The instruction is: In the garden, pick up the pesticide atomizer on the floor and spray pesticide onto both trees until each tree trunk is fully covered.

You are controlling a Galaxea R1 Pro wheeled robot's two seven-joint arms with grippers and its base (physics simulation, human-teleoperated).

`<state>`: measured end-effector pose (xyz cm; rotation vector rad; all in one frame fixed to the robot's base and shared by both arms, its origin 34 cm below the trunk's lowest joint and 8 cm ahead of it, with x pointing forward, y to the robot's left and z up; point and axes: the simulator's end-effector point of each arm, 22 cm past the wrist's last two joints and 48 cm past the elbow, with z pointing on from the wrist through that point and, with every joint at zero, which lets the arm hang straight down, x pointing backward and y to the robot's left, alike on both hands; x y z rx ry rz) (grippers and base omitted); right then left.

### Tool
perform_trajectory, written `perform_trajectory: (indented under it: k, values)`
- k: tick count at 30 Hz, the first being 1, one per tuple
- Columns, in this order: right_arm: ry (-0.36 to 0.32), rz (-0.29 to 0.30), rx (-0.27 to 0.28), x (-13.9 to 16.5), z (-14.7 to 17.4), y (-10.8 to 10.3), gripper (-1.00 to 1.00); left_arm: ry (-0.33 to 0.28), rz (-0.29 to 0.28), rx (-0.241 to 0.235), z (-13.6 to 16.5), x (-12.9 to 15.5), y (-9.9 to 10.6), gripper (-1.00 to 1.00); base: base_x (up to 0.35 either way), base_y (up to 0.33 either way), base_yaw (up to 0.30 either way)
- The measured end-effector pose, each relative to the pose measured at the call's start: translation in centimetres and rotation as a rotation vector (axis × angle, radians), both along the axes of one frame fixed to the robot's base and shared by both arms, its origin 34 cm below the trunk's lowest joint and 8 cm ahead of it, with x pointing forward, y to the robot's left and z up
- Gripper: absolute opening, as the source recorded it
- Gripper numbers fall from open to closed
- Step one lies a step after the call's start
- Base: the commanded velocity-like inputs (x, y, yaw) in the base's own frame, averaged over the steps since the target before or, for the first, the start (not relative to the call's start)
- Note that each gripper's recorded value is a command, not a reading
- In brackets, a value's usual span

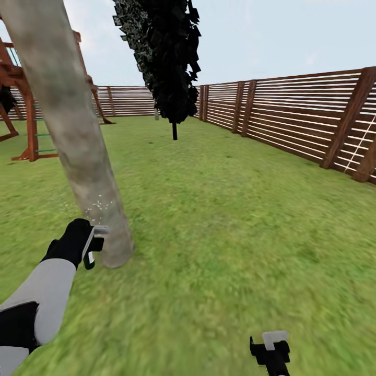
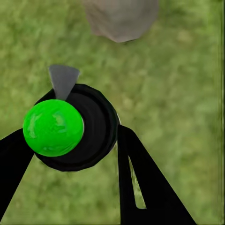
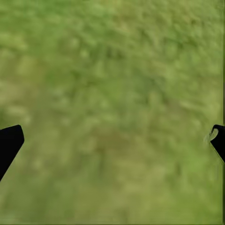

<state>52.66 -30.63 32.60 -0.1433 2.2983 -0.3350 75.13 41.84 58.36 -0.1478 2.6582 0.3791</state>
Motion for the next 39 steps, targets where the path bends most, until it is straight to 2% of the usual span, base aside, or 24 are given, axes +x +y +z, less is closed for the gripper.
perform_trajectory:
  k: [5, 9, 15, 17, 22, 23, 25, 28, 30, 33, 35, 39]
  values:
    - [0.0, 0.0, 0.0, 0.0, 0.0, 0.0, 1.0, 0.008, -0.002, -0.005, -0.4, -0.1, -0.3, -1.0, 0.08, -0.257, 0.026]
    - [0.001, 0.0, 0.0, 0.0, 0.0, 0.0, 1.0, 0.014, -0.004, -0.009, -0.7, -0.3, -0.5, -1.0, -0.07, -0.271, 0.241]
    - [0.001, 0.0, 0.0, 0.0, -0.1, 0.0, 1.0, 0.061, 0.021, 0.017, -3.2, -3.0, 2.1, -1.0, -0.196, -0.236, 0.276]
    - [0.001, 0.0, 0.0, 0.0, 0.0, 0.0, 1.0, 0.065, 0.017, 0.008, -3.6, -3.2, 1.6, -1.0, -0.006, -0.261, 0.241]
    - [0.0, 0.0, 0.0, 0.0, 0.0, 0.0, 1.0, 0.064, -0.013, -0.029, -4.2, -2.7, -1.5, -1.0, 0.147, -0.256, 0.04]
    - [0.0, 0.001, -0.001, 0.0, 0.0, 0.0, 1.0, 0.065, -0.014, -0.025, -4.2, -2.7, -1.5, -1.0, 0.192, -0.237, 0.002]
    - [0.0, 0.0, 0.0, 0.0, 0.0, 0.0, 1.0, 0.068, -0.006, -0.011, -4.1, -2.9, -0.5, -1.0, 0.206, -0.227, 0.001]
    - [0.0, 0.001, 0.0, 0.0, 0.0, 0.0, 1.0, 0.066, 0.021, 0.022, -3.9, -3.6, 2.4, -1.0, 0.238, -0.197, 0.0]
    - [0.0, 0.0, 0.0, 0.0, 0.0, 0.0, 1.0, 0.06, 0.027, 0.018, -4.0, -3.7, 2.8, -1.0, 0.277, -0.149, 0.0]
    - [0.0, 0.0, 0.0, 0.0, 0.0, 0.0, 1.0, 0.056, 0.018, 0.002, -4.2, -3.5, 1.6, -1.0, 0.288, -0.132, 0.053]
    - [0.0, 0.0, 0.0, 0.0, 0.0, 0.0, 1.0, 0.051, 0.003, -0.015, -4.4, -3.1, -0.1, -1.0, 0.26, -0.116, 0.236]
    - [0.0, 0.0, 0.001, 0.0, 0.0, 0.0, 1.0, 0.048, -0.002, -0.011, -4.2, -2.9, -0.2, -1.0, 0.16, -0.073, 0.271]
